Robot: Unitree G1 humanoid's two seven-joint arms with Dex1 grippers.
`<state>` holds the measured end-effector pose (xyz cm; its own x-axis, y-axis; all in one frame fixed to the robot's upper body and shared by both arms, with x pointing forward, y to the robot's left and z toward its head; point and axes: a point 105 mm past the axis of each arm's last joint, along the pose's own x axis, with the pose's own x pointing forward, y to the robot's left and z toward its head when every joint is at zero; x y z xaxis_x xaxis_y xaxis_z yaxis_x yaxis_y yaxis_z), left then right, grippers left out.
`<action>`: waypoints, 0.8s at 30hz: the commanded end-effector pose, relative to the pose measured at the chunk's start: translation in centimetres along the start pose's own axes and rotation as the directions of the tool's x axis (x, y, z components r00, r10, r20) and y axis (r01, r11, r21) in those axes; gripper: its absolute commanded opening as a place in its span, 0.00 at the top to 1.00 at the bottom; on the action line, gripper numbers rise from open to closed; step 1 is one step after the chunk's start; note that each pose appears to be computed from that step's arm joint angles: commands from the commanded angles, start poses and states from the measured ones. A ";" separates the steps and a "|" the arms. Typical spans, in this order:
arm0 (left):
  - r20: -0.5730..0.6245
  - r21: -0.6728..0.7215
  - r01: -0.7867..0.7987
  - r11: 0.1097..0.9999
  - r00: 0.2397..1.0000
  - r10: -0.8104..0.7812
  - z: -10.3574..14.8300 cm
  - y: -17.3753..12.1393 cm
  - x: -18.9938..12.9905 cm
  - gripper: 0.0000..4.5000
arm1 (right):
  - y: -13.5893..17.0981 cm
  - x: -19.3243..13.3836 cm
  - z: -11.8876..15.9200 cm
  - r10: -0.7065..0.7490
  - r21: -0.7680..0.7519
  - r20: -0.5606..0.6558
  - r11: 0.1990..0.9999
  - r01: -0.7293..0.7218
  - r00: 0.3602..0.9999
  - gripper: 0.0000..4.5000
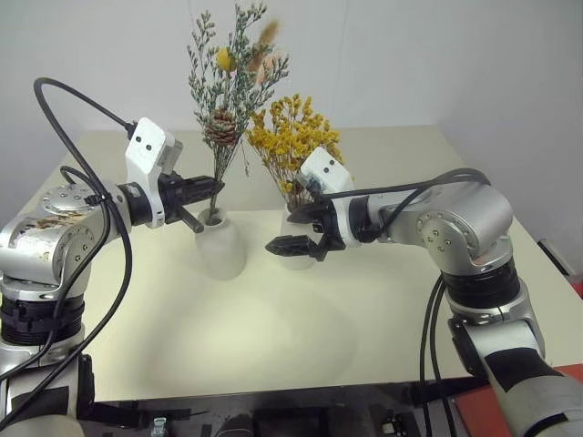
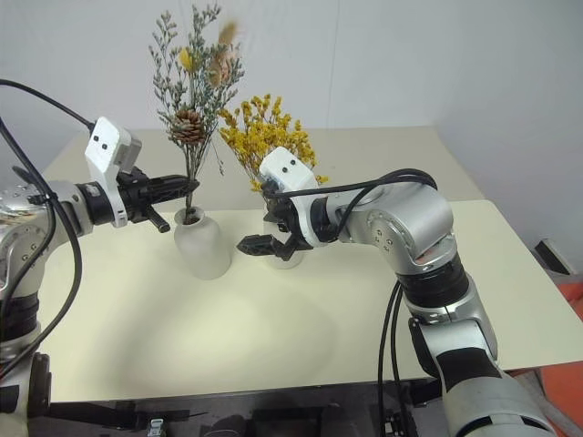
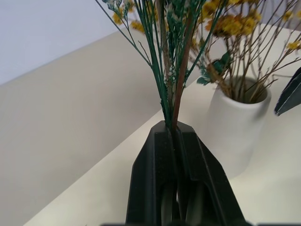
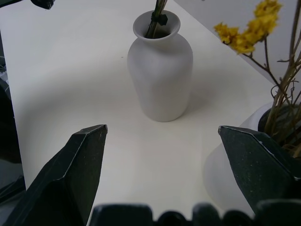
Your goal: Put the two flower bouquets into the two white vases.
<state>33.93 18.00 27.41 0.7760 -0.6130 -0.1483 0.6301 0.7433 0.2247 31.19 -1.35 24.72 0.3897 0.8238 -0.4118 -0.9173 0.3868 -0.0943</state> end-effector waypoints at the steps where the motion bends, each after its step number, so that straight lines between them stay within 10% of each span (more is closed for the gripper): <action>1: 0.034 0.043 -0.024 0.999 0.999 0.022 0.8 0.2 -0.5 1.00 | 0.3 -0.5 1.1 -0.001 -0.050 0.039 0.999 0.003 0.999 0.00; 24: 0.036 -0.016 -0.074 0.997 0.997 0.074 -2.4 -0.7 -1.1 1.00 | 0.6 -0.5 1.0 0.001 -0.054 0.047 0.999 0.002 0.999 0.00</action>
<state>33.15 18.61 23.52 0.8064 -0.5696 -0.1592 0.5910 0.7862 0.1806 30.97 -1.32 24.76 0.3904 0.8251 -0.4084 -0.9182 0.3814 -0.1072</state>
